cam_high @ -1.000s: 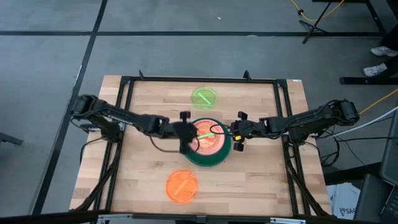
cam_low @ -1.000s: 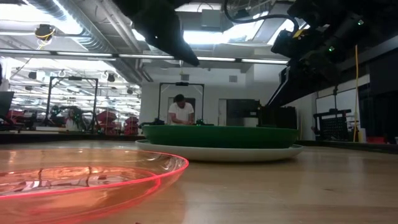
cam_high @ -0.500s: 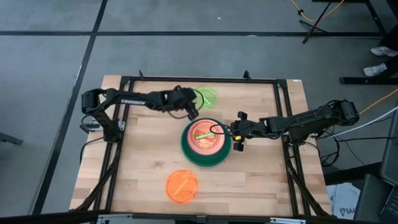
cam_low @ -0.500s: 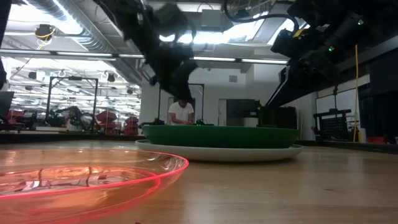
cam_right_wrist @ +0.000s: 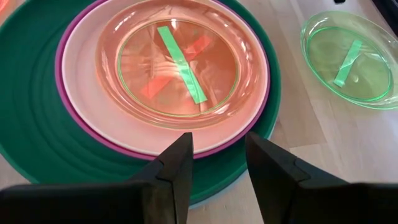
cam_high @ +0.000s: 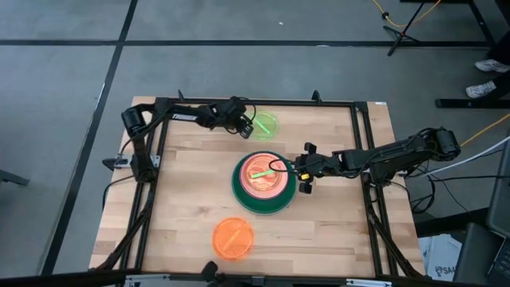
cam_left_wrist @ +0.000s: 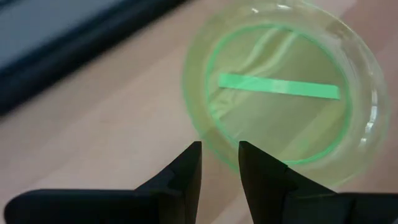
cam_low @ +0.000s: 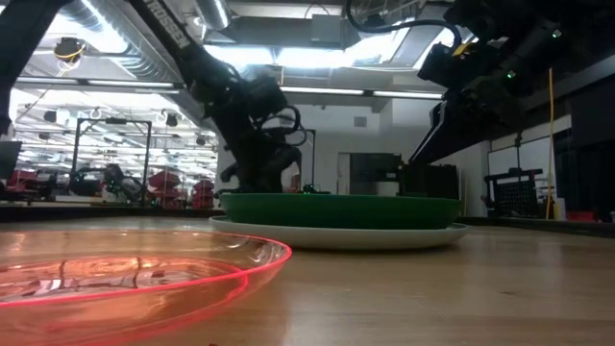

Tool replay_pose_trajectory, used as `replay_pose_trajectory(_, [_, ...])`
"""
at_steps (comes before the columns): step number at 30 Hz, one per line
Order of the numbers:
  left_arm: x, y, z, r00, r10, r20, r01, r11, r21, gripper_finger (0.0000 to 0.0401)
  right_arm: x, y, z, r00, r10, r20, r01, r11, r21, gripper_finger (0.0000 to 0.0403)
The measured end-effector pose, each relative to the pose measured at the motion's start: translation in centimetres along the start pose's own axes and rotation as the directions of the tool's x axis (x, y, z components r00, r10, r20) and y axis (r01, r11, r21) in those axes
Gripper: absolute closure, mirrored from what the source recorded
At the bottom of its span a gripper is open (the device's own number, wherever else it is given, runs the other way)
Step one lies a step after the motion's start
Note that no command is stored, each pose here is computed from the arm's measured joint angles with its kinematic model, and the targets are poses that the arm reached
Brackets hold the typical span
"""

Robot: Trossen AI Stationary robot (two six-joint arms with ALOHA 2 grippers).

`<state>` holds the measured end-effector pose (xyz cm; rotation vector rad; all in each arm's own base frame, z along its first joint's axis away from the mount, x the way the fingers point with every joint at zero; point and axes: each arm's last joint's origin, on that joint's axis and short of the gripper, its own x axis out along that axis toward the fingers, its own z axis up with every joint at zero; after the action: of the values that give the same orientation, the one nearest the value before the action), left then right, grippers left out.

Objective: Stack plastic plates
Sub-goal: Stack the light green plate on top of the light green plate

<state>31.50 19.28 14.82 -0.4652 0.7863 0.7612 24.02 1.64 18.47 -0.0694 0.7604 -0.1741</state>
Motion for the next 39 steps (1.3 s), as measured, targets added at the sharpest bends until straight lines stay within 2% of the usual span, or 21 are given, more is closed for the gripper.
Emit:
replay_pose_trajectory(2, [0.5, 0.4, 0.0, 0.999, -0.036, -0.004, 0.036, 0.999, -0.021, 0.0301, 0.0, 0.0, 0.0, 1.000, 0.000, 0.000, 0.000, 1.000, 0.000, 0.0265])
replay_pose_trajectory(6, [1.3, 1.4, 0.2, 1.000, -0.019, 0.006, 0.020, 0.998, -0.062, 0.0301, 0.0, 0.0, 0.0, 1.000, 0.000, 0.000, 0.000, 1.000, 0.000, 0.0265])
replay_pose_trajectory(13, [2.5, 2.6, 0.1, 0.998, -0.060, -0.009, 0.059, 0.991, -0.118, 0.0301, 0.0, 0.0, 0.0, 1.000, 0.000, 0.003, 0.000, 1.000, 0.001, 0.0265])
replay_pose_trajectory(18, [3.0, 2.8, 0.3, 0.989, -0.151, 0.008, 0.150, 0.978, -0.148, 0.0301, 0.0, 0.0, 0.0, 1.000, 0.000, 0.003, 0.000, 1.000, 0.000, 0.0265])
replay_pose_trajectory(21, [3.1, 2.6, 0.2, 0.985, -0.175, 0.001, 0.173, 0.974, -0.146, 0.0301, 0.0, 0.0, 0.0, 1.000, 0.001, 0.003, -0.001, 1.000, 0.000, 0.0265])
replay_pose_trajectory(32, [3.1, 2.3, 0.1, 0.984, -0.176, -0.009, 0.173, 0.975, -0.137, 0.0301, 0.0, 0.0, 0.1, 1.000, 0.000, 0.007, 0.000, 1.000, 0.001, 0.0265])
replay_pose_trajectory(39, [3.3, 1.3, 1.5, 0.990, -0.133, -0.046, 0.127, 0.984, -0.123, 0.0301, 0.0, 0.0, 0.1, 1.000, 0.000, 0.007, 0.000, 1.000, 0.001, 0.0265])
